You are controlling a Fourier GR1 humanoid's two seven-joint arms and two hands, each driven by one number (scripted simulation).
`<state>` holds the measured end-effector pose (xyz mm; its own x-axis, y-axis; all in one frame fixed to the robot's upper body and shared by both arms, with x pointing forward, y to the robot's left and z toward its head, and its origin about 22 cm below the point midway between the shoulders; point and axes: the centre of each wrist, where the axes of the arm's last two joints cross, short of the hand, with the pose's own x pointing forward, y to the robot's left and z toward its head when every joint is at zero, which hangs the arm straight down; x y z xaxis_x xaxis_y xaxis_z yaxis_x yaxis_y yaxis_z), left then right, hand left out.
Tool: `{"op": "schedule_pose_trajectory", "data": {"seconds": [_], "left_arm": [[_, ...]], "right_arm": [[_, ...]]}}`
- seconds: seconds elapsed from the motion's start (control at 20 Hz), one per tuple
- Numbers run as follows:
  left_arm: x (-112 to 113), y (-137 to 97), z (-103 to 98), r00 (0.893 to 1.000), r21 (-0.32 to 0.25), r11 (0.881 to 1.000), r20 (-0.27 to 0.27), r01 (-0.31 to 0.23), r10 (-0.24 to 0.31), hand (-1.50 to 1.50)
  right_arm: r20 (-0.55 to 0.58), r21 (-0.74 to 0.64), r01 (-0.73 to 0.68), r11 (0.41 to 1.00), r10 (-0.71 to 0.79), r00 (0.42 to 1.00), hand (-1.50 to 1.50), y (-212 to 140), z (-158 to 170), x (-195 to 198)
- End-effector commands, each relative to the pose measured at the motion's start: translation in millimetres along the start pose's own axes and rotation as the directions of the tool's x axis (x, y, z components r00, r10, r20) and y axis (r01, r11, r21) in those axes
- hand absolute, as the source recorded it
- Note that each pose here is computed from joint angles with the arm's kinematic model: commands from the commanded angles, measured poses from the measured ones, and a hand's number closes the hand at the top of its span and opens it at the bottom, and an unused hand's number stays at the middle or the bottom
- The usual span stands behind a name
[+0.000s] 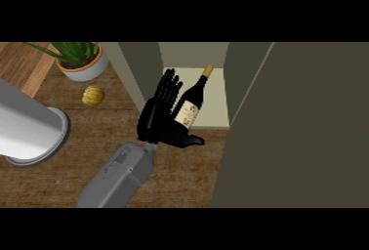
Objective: Pick up the wine, place it into the cabinet and close the cabinet
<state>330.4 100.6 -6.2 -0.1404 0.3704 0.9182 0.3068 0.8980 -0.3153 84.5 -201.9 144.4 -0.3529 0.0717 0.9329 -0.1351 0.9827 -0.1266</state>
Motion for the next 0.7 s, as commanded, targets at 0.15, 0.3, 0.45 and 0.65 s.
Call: {"op": "schedule_pose_trajectory", "data": {"seconds": [0.15,0.3,0.45,0.65], "left_arm": [[13,5,47,0.999,0.022,0.999,0.006,-0.039,0.039,-1.50],[14,7,72,0.997,0.017,0.997,0.000,-0.071,0.071,-1.50],[25,23,77,0.994,0.036,0.993,0.015,-0.110,0.109,-1.50],[30,46,113,0.997,0.049,0.996,0.029,-0.071,0.069,-1.50]], "right_arm": [[0.020,0.013,0.106,0.994,-0.106,0.994,-1.50,-5,9,56],[0.029,0.015,0.072,0.997,-0.072,0.997,-1.50,-7,7,59],[0.027,0.084,0.052,0.995,-0.055,0.998,-1.50,-10,6,59],[0.004,0.168,0.058,0.984,-0.060,0.998,-1.50,-5,9,51]]}}
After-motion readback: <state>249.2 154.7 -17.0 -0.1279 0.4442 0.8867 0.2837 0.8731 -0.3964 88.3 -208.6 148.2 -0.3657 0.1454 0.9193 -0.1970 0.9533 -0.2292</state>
